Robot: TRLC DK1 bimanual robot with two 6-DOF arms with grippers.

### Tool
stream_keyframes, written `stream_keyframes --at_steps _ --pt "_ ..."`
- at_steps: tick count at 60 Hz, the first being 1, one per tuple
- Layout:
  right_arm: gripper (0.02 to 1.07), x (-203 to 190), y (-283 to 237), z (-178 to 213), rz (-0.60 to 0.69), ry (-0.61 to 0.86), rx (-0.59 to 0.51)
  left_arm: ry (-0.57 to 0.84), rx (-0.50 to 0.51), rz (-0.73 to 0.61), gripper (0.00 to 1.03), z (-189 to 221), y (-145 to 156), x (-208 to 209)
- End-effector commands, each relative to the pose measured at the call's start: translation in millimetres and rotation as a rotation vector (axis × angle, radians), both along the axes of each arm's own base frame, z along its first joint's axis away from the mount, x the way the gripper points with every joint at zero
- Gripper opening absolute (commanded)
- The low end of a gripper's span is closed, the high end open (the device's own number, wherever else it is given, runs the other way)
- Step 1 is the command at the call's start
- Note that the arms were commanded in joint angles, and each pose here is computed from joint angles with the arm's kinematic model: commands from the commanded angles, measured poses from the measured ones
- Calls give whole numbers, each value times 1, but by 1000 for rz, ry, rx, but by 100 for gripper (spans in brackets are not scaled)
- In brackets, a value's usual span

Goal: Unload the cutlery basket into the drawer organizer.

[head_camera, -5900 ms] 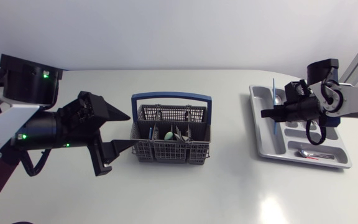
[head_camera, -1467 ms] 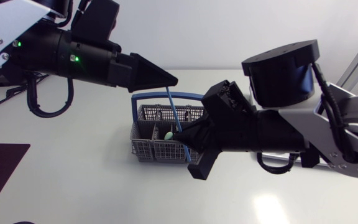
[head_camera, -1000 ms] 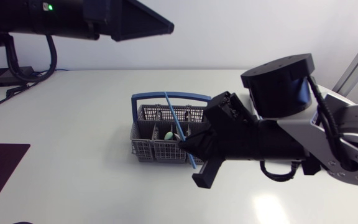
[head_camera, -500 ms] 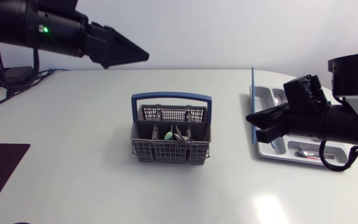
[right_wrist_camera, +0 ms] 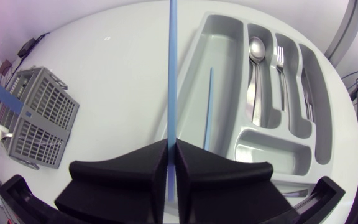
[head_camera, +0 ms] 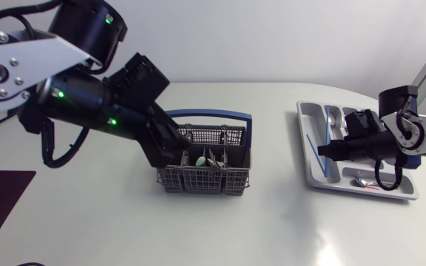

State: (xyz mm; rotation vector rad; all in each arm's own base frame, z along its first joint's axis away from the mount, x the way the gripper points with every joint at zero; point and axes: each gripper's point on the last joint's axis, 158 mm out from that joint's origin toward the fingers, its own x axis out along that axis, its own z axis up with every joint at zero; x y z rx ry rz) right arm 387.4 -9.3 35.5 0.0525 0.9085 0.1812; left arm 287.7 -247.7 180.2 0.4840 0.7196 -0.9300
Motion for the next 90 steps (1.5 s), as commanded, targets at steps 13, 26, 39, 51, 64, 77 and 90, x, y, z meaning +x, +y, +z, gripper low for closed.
stream_keyframes --at_steps 13,26,39,51,64,77,90 --pt "8 30 -23 -34 -86 79 17 -27 93 -48 60 -32 -10 -15" --pt "23 35 -30 -47 -108 110 12 -14 157 -79 50 -63 -16 -20" --pt "53 34 -33 -54 -116 125 10 -16 161 -70 49 -74 -21 -6" --pt "81 26 -31 -47 -110 112 4 -43 176 -51 46 -83 -20 12" --pt "86 21 -24 -31 -90 77 -4 -74 185 -26 42 -87 -19 23" --pt "86 17 -18 -28 -76 71 -5 -75 217 -34 42 -101 -20 24" --pt "86 13 -17 -22 -71 59 -5 -58 231 -30 42 -111 -19 27"
